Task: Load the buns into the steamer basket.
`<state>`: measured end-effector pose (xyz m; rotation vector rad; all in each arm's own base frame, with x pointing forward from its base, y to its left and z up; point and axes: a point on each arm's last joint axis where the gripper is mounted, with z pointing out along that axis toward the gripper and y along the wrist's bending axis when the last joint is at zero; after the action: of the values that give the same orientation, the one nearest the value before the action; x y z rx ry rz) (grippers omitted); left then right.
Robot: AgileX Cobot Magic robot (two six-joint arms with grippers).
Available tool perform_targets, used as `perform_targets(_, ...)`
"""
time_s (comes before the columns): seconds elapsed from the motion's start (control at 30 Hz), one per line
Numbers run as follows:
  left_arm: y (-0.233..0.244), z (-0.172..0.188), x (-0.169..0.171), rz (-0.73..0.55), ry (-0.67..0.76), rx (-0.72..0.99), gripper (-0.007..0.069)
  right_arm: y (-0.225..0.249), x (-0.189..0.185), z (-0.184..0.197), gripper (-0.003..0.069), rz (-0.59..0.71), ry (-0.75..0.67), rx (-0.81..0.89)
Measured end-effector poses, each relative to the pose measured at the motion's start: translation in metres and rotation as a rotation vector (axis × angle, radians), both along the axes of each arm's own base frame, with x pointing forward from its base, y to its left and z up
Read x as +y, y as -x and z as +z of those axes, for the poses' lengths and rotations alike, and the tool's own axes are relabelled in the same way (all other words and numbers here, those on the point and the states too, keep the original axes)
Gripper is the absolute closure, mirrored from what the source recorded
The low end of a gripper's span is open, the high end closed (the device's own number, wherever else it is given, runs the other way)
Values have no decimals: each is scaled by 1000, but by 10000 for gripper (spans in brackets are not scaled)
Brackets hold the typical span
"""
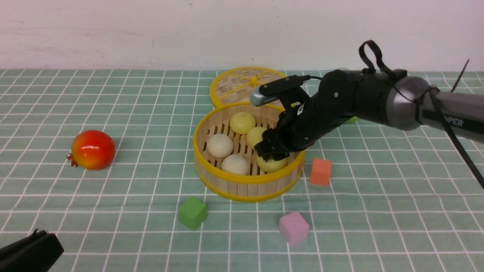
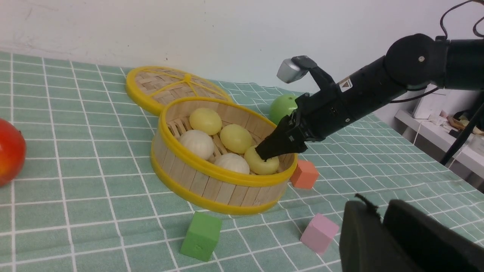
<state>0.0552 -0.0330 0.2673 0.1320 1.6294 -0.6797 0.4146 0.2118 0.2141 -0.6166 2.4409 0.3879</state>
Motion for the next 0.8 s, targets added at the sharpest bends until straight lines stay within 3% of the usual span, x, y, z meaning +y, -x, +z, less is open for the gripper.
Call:
perform_targets(0.1, 0, 0, 0, 0, 0, 0, 545, 11, -4, 24, 132, 18, -3, 13)
perform_targets(0.13, 0, 0, 0, 0, 0, 0, 545, 24, -9, 49, 117, 31, 4, 22)
perform_targets(0.2, 0, 0, 0, 0, -1, 1, 545, 46, -20, 84, 131, 45, 32, 36)
perform_targets(0.3, 0, 0, 0, -1, -1, 2, 545, 85, -43, 130, 237, 26, 85, 58)
perform_targets(0.37, 0, 0, 0, 0, -1, 2, 545, 99, -51, 139, 302, 6, 96, 68)
perform_targets(0.4, 0, 0, 0, 0, -1, 2, 545, 119, -63, 153, 387, -21, 102, 65)
perform_targets(0.57, 0, 0, 0, 0, -1, 2, 545, 168, -88, 171, 647, -96, 81, 85)
perform_targets(0.8, 0, 0, 0, 0, -1, 2, 545, 215, -109, 199, 678, -121, 40, 62)
